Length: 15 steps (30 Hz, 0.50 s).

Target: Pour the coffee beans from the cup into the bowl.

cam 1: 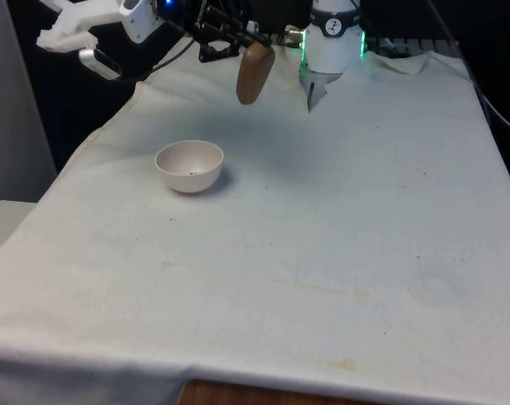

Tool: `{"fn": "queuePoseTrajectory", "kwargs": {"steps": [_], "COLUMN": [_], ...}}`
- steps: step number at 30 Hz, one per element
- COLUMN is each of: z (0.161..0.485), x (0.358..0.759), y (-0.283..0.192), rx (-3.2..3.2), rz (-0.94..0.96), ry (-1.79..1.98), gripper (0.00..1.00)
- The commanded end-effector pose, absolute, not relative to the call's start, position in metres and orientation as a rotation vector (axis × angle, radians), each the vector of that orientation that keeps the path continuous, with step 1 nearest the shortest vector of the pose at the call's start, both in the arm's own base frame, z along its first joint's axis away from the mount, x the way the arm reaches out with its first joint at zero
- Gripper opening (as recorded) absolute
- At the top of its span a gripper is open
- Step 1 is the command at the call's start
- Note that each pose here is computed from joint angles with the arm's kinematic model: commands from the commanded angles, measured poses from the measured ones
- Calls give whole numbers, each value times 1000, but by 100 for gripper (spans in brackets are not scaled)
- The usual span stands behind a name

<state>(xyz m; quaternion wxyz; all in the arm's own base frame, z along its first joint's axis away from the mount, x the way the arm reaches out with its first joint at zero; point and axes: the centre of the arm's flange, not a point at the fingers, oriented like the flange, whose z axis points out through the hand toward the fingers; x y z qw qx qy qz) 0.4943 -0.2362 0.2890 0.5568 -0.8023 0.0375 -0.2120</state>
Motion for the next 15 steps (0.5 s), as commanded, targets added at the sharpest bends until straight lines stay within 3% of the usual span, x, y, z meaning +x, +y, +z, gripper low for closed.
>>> {"fn": "queuePoseTrajectory", "kwargs": {"steps": [1,15], "z": [290,301], "x": [495,500], "y": [-235,-218], "rx": [-1897,-1977], "rz": [-499,-446], "ry": [86,38], "gripper": [0,0]}}
